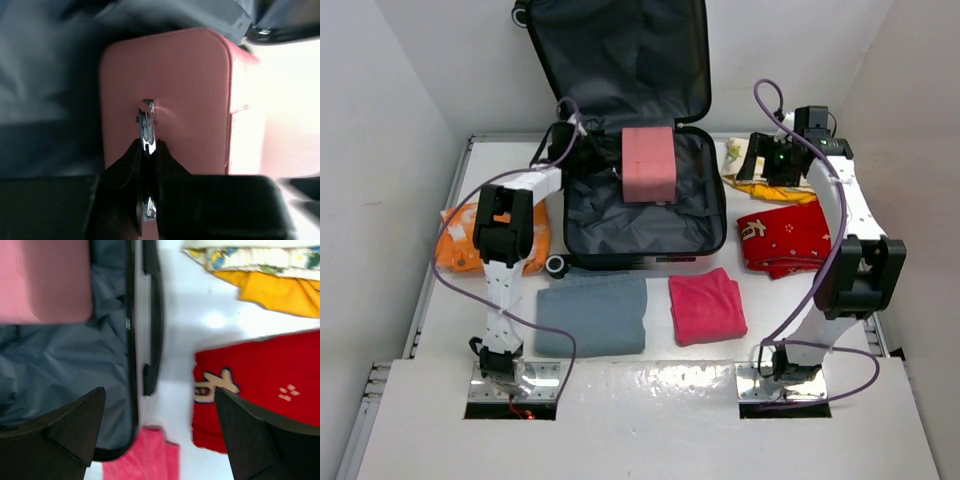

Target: Pack the luggage

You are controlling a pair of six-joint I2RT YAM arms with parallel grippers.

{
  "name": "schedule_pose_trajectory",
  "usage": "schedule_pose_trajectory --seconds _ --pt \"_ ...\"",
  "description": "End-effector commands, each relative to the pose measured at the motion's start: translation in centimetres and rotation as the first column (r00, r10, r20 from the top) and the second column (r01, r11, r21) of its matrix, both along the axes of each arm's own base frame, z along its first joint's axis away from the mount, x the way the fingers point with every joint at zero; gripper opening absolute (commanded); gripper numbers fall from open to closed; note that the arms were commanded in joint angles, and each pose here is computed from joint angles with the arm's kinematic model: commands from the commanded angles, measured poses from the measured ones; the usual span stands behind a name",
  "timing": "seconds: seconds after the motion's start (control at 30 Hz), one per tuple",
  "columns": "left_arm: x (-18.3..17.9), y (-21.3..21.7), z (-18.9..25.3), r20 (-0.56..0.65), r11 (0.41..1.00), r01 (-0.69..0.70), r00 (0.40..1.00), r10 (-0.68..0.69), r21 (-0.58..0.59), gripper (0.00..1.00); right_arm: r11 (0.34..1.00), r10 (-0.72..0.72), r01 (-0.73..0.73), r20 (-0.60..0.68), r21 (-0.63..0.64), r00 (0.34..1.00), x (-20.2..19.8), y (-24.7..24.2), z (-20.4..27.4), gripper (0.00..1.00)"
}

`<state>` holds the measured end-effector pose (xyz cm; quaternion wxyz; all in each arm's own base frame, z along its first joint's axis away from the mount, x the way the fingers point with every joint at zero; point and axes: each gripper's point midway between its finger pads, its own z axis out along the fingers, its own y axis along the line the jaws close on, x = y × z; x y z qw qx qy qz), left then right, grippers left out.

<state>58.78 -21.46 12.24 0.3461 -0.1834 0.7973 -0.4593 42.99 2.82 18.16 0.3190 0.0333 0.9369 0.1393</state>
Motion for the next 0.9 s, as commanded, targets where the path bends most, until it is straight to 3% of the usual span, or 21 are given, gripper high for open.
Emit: schedule_pose_trajectory --seconds 0.0,0.07,0.13,0.2,0.23,0.47,0.6,0.73,0.8,0.87 --pt "-0.6 1.5 4.1 0.158 0.912 0.02 0.983 -0.092 0.41 0.14 0.997 0.013 -0.019 0.084 0.079 0.996 2.1 3.1 1.5 0.88" --pt "-1.5 0.6 5.2 0.177 0.888 0.013 0.978 -0.106 0.46 0.35 0.996 0.029 -0.042 0.166 0.076 0.986 3.7 5.1 2.5 0.85" --pt "-2.2 0.4 5.1 0.181 0.868 0.015 0.976 -0.12 0.496 0.5 0.998 0.013 -0.025 0.199 0.057 0.98 5.3 6.9 2.7 0.8" --pt "-2.5 0.1 5.5 0.185 0.859 0.017 0.974 -0.13 0.511 0.63 0.998 -0.01 -0.001 0.176 0.057 0.984 6.7 7.5 1.1 0.78" --pt "-2.7 0.1 5.3 0.176 0.858 0.022 0.976 -0.13 0.513 0.64 0.999 -0.031 0.022 0.198 0.044 0.98 7.2 7.9 1.8 0.78" --pt "-4.8 -2.1 1.9 0.086 0.858 0.084 0.985 -0.148 0.507 0.62 0.994 -0.113 0.113 0.117 0.011 0.987 8.1 6.9 -2.6 0.75" --pt "-4.4 -4.8 1.3 0.094 0.864 0.099 0.982 -0.166 0.494 0.52 0.985 -0.169 0.164 0.086 0.061 0.982 8.7 5.9 -3.5 0.7" --pt "-2.9 -7.1 0.3 0.107 0.864 0.117 0.975 -0.193 0.489 0.32 0.983 -0.162 0.152 0.092 0.106 0.983 8.2 5.0 -3.3 0.69" --pt "-2.7 -9.1 0.9 0.151 0.873 0.137 0.961 -0.232 0.468 0.29 0.985 -0.144 0.129 0.136 0.113 0.98 8.0 4.5 -1.8 0.67" --pt "-3.1 -11.0 -0.1 0.172 0.843 0.175 0.939 -0.298 0.509 0.29 0.989 -0.123 0.111 0.134 0.1 0.983 6.8 4.4 -2.2 0.67"
